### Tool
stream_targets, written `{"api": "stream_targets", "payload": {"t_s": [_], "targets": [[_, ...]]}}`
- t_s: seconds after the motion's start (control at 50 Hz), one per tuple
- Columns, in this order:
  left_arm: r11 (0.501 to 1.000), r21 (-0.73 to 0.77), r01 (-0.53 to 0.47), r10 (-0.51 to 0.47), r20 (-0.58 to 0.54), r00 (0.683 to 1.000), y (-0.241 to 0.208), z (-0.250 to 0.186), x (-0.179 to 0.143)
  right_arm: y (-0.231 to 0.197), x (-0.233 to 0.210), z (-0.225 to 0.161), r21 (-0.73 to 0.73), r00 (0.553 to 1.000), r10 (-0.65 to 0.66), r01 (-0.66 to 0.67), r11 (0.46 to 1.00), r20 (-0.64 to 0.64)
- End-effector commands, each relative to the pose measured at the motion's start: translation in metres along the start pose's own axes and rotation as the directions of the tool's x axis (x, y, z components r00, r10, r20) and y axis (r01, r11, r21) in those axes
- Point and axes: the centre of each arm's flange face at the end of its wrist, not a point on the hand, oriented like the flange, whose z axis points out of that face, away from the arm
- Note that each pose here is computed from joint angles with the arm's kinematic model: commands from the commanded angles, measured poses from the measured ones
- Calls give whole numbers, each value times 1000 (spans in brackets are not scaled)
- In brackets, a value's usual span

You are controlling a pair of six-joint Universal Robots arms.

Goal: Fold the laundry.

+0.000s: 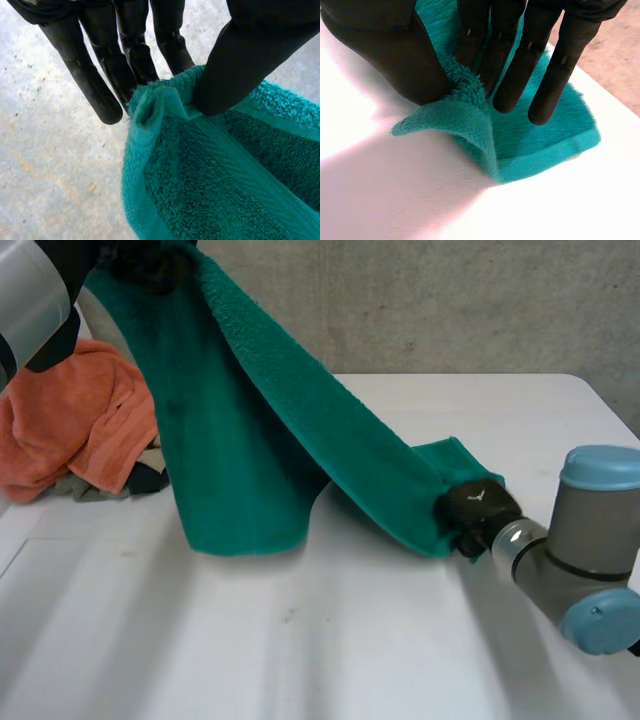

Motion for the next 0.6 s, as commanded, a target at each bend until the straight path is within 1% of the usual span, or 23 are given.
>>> {"api": "stream_targets", "payload": {"t_s": [0.02, 0.08, 0.1, 0.16, 0.18, 0.22, 0.24, 0.3, 0.32, 0.38, 0.4, 0.44, 0.5, 0.52, 0.58, 0.6], "targets": [[994, -106, -13, 17, 36, 999, 34, 4, -13, -54, 52, -31, 125, 994, -13, 26, 992, -104], [988, -154, -25, 29, 27, 999, 49, 3, -14, -76, 74, -48, 157, 992, -32, 52, 986, -125], [982, -184, -37, 41, 20, 999, 59, 3, -15, -90, 87, -59, 170, 990, -46, 68, 983, -132], [968, -242, -68, 68, -8, 998, 80, 3, -13, -105, 105, -77, 152, 990, -57, 76, 985, -128], [951, -295, -95, 87, -38, 995, 98, 4, -11, -108, 120, -85, 121, 990, -53, 69, 990, -130], [931, -341, -128, 110, -72, 991, 116, 5, -10, -109, 130, -91, 84, 992, -54, 64, 994, -115], [906, -390, -162, 128, -111, 986, 134, 5, -8, -109, 136, -95, 47, 994, -59, 63, 997, -94], [863, -456, -218, 152, -178, 972, 160, 5, -5, -108, 136, -97, -2, 995, -91, 91, 996, -34], [837, -490, -245, 153, -220, 963, 174, 5, -1, -105, 133, -94, -37, 993, -119, 119, 992, 3], [801, -531, -278, 149, -273, 950, 193, 6, 4, -98, 129, -88, -102, 984, -167, 173, 980, 59], [785, -546, -292, 145, -296, 944, 202, 8, 7, -94, 127, -82, -136, 975, -203, 213, 967, 85], [778, -555, -294, 139, -304, 942, 210, 13, 8, -91, 125, -75, -164, 971, -222, 235, 958, 93], [783, -556, -279, 127, -295, 947, 221, 28, 9, -88, 122, -55, -185, 970, -229, 239, 953, 75], [797, -541, -269, 131, -280, 951, 222, 39, 8, -90, 121, -42, -177, 969, -242, 247, 953, 47], [824, -503, -260, 148, -253, 956, 220, 56, 5, -99, 125, -24, -127, 963, -268, 263, 956, -23], [850, -460, -256, 171, -218, 961, 215, 70, 0, -110, 132, -13, -71, 954, -285, 279, 958, -95]]}}
